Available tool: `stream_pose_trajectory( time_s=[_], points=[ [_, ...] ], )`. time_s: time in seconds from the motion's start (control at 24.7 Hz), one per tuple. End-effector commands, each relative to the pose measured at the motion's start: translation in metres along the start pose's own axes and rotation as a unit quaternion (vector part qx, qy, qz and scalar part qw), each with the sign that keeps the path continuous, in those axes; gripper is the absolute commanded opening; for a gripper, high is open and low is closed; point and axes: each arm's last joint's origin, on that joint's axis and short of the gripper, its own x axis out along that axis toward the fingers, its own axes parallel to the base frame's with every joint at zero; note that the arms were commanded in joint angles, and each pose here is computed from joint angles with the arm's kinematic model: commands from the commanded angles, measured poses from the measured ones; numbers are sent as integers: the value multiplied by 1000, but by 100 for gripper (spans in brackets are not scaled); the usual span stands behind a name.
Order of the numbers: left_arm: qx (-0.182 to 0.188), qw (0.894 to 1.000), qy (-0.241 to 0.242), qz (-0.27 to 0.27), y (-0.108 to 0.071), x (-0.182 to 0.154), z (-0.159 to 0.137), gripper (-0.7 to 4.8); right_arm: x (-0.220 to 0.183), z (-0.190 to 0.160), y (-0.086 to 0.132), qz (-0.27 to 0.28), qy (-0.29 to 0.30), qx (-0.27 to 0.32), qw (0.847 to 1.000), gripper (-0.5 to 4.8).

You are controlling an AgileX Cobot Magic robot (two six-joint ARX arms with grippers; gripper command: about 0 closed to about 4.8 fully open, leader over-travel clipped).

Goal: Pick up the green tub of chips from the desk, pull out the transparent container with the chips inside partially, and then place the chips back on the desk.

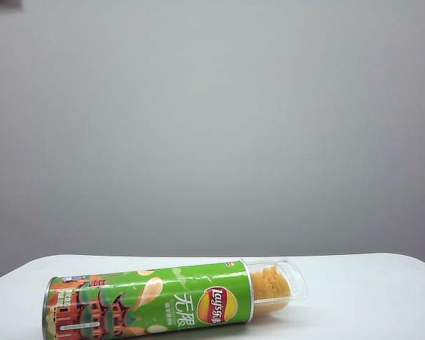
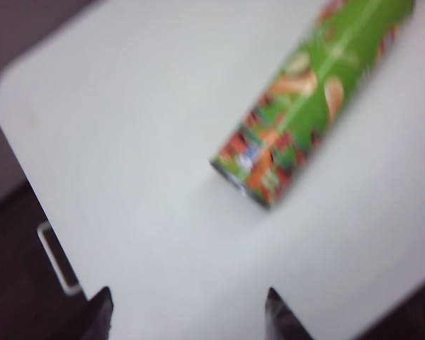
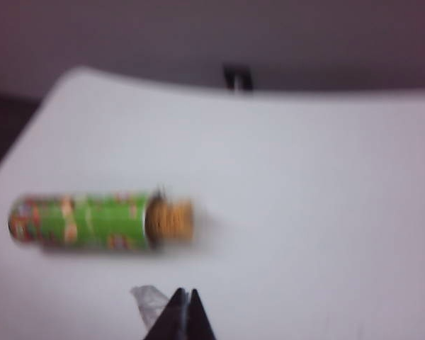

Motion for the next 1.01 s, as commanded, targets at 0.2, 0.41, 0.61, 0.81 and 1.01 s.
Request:
stream_pose_trajectory(
  time_s=[0.2, 0.41, 0.61, 0.81, 1.01],
  points=[
    [-76, 954, -286, 47, 0, -20, -4, 276, -23, -8, 8, 15, -204, -39, 978, -5],
    [-98, 938, -329, 40, -3, -5, -18, 263, -29, -31, 8, 11, -269, -35, 963, -6],
    [-135, 925, -353, 31, 8, 9, -30, 247, -32, -47, 7, 7, -315, -20, 949, -6],
    [-166, 922, -346, 58, 24, 16, -46, 215, -19, -55, -1, -28, -315, 5, 949, -6],
    [-184, 924, -321, 94, 24, 25, -57, 177, 8, -80, -20, -115, -281, 43, 952, -6]
  ],
)
